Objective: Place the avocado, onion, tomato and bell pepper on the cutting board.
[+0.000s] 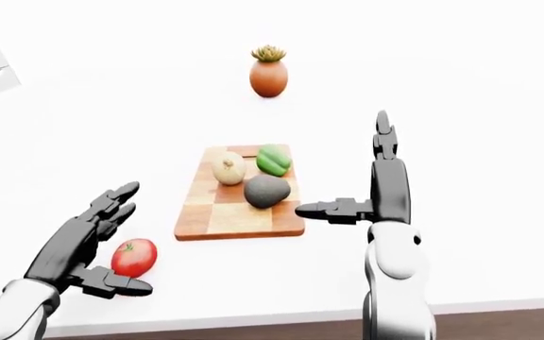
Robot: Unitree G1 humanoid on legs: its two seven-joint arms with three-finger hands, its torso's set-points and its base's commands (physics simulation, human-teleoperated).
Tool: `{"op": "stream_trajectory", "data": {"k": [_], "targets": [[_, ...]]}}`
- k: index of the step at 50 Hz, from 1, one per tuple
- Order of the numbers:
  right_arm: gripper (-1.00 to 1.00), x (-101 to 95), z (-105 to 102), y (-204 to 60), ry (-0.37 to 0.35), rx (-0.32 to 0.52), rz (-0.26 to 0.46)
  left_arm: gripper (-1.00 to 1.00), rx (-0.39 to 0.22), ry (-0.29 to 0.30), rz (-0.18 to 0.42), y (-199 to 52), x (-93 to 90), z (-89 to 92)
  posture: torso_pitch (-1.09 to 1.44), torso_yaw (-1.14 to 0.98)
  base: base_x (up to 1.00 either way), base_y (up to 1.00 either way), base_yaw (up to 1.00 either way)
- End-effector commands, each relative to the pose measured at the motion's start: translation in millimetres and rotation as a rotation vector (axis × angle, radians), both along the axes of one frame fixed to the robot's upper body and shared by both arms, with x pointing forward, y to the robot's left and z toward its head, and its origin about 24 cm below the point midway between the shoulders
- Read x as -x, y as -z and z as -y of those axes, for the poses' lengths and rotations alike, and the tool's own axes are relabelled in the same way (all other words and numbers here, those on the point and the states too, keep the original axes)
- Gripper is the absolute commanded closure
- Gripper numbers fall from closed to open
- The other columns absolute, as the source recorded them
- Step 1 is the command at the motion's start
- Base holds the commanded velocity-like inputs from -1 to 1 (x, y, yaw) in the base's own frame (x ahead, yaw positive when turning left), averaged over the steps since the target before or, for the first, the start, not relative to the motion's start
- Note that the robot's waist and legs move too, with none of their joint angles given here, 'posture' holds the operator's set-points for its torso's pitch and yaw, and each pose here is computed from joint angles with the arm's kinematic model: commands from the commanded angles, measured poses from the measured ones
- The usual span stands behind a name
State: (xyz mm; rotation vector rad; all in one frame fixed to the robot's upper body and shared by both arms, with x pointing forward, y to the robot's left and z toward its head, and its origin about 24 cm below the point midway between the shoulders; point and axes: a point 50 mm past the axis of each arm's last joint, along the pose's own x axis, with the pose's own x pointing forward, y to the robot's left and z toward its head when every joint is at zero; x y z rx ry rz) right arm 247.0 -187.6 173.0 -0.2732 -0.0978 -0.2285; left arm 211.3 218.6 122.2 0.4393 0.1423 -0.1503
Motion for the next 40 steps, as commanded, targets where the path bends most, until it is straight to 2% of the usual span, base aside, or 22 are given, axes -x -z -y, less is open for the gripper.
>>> {"op": "stream_trajectory", "data": {"k": [1, 20, 23, 25, 30, 32, 40], "targets": [[-1.00, 1.4, -2, -15, -0.010, 0.018, 0.081, -0.56, -0.037, -0.001, 0.054, -9, -0.8, 0.2, -0.25, 0.00, 0.00, 0.00, 0.00], [-1.00, 1.9, -3, -14, -0.007, 0.021, 0.083, -0.35, -0.063, -0.014, 0.003, 6, -0.9, -4.2, -0.25, 0.00, 0.00, 0.00, 0.00], [-1.00, 2.8, -2, -13, -0.007, 0.019, 0.082, -0.19, -0.060, -0.019, 0.004, 5, -0.8, -4.9, -0.25, 0.00, 0.00, 0.00, 0.00], [-1.00, 3.0, -2, -13, -0.005, 0.017, 0.083, 0.04, -0.061, -0.016, 0.004, 4, -0.4, -4.9, -0.25, 0.00, 0.00, 0.00, 0.00], [-1.00, 2.7, -2, -11, -0.003, 0.019, 0.081, 0.15, -0.063, -0.017, 0.006, 4, -1.6, -4.2, -0.25, 0.00, 0.00, 0.00, 0.00], [-1.00, 2.5, -2, -11, -0.003, 0.017, 0.080, 0.25, -0.064, -0.018, 0.005, 4, -1.6, -3.9, -0.25, 0.00, 0.00, 0.00, 0.00], [-1.00, 3.4, -2, -11, -0.003, 0.014, 0.081, 0.31, -0.065, -0.025, 0.019, -1, -2.2, -4.8, -0.25, 0.00, 0.00, 0.00, 0.00]]}}
